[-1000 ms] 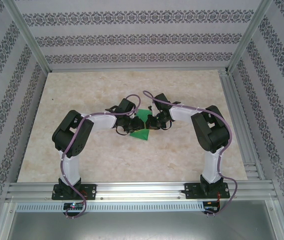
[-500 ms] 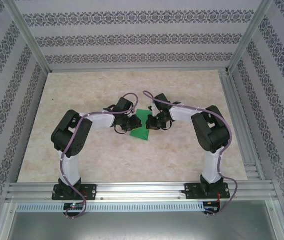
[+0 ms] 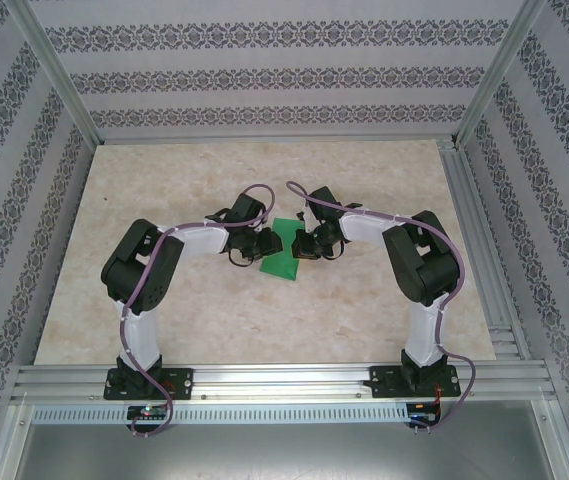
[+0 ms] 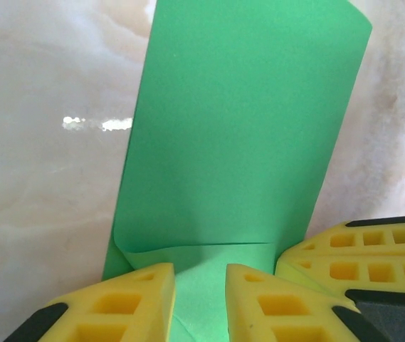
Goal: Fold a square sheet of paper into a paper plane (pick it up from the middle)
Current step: Fold the triangle a second time at the center of the table.
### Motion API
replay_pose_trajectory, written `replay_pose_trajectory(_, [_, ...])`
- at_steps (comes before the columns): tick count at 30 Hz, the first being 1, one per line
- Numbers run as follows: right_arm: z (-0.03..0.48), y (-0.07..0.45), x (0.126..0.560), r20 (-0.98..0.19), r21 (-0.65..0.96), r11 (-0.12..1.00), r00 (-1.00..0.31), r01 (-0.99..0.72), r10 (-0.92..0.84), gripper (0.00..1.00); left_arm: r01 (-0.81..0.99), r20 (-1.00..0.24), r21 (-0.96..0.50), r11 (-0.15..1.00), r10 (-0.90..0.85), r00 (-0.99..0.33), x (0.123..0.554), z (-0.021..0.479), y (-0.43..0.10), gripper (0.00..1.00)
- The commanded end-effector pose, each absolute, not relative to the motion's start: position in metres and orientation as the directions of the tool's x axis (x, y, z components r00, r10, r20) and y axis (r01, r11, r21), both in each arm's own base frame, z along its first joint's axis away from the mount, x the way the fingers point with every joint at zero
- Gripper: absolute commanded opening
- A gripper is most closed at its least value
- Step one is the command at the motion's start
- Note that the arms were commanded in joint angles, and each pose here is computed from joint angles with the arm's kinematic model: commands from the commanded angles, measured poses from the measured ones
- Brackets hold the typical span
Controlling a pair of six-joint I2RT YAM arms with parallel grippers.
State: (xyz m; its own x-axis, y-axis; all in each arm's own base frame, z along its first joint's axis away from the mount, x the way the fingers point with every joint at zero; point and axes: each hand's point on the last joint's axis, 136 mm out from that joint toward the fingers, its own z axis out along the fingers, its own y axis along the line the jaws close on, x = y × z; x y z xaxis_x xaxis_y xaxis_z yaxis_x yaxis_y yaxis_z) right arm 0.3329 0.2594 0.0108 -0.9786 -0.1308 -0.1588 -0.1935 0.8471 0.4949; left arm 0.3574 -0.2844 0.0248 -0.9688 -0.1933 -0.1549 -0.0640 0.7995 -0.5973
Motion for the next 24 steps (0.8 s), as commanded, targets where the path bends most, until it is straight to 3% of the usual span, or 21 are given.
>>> replay_pose_trajectory(1, [-0.034, 0.227, 0.320, -0.081, 0.346, 0.925, -0.988, -0.155, -0.135, 0.08, -0.099, -0.208, -0.546, 0.832, -0.249, -0.946, 0.378, 0.019, -0.265, 0.29])
replay_pose_trajectory(13, [-0.034, 0.227, 0.320, -0.082, 0.345, 0.926, -0.987, -0.155, -0.135, 0.08, -0.059, -0.261, -0.548, 0.835, -0.237, -0.936, 0.393, 0.039, -0.261, 0.32])
replay_pose_trajectory(24, [-0.033, 0.226, 0.321, -0.083, 0.349, 0.925, -0.988, -0.151, -0.130, 0.08, 0.065, -0.235, -0.657, 0.751, -0.122, -0.964, 0.361, 0.060, -0.293, 0.26])
